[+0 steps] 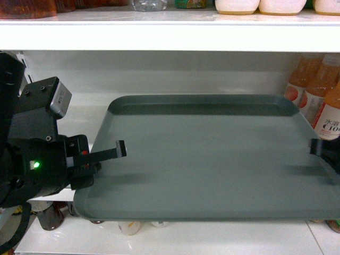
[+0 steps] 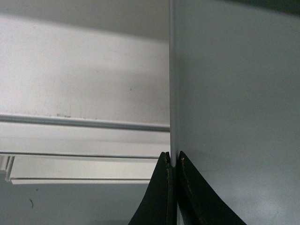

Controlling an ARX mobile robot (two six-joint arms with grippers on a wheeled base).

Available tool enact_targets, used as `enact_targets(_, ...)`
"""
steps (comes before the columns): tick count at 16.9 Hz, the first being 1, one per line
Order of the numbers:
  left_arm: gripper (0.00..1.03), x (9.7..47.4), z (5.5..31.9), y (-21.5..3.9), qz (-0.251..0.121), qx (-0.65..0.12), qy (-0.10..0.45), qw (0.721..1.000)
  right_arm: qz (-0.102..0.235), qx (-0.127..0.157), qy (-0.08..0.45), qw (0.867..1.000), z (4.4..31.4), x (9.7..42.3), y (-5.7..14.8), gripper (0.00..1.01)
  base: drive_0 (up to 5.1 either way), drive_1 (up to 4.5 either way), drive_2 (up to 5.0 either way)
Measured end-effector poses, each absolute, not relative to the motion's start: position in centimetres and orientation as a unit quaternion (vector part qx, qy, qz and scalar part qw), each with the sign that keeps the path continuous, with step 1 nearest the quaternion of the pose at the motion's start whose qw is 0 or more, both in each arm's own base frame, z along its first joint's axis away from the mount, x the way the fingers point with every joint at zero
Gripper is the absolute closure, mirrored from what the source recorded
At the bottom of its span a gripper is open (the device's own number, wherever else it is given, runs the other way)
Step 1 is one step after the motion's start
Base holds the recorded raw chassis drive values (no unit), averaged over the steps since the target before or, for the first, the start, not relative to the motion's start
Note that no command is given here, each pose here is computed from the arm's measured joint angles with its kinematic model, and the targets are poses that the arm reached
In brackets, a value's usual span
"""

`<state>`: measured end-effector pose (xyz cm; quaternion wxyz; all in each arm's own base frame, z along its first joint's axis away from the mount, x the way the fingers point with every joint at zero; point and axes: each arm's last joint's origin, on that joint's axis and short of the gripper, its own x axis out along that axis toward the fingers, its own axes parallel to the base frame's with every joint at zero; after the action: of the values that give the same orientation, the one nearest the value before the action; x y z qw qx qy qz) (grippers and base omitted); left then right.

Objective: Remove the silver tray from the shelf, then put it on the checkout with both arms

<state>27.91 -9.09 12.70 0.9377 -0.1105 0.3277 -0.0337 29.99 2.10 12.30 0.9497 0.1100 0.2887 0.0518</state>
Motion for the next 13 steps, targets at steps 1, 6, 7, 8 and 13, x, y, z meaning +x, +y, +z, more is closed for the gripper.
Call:
enact_targets(1, 1.01, 27.3, 12.8, -8.9, -0.034, -0.109, 0.329, 0.937, 0.052, 0.114, 0.292, 0.948, 12.5, 29.2, 2.1, 0.99, 0.0, 0.00, 0.0)
enact_targets(6, 1.01, 24.8, 13.7, -8.1, -0.033, -0.097, 0.314, 0.944, 0.055, 0.130, 0.285, 0.948, 12.7, 25.4, 2.3, 0.99, 0.0, 0.00, 0.0)
enact_targets(7, 1.01, 24.6, 13.8, -7.8, -0.031, -0.095, 0.309, 0.946, 0.055, 0.132, 0.287, 0.947, 12.7, 25.2, 2.3, 0.99, 0.0, 0.00, 0.0)
enact_targets(8, 1.01, 24.4, 13.8, -7.6, -0.030, -0.093, 0.308, 0.946, 0.059, 0.134, 0.287, 0.947, 12.7, 25.2, 2.4, 0.99, 0.0, 0.00, 0.0)
enact_targets(13, 1.01, 24.4, 13.8, -7.4, -0.028, -0.089, 0.307, 0.947, 0.063, 0.136, 0.287, 0.946, 12.7, 25.2, 2.5, 0.99, 0.0, -2.60, 2.6)
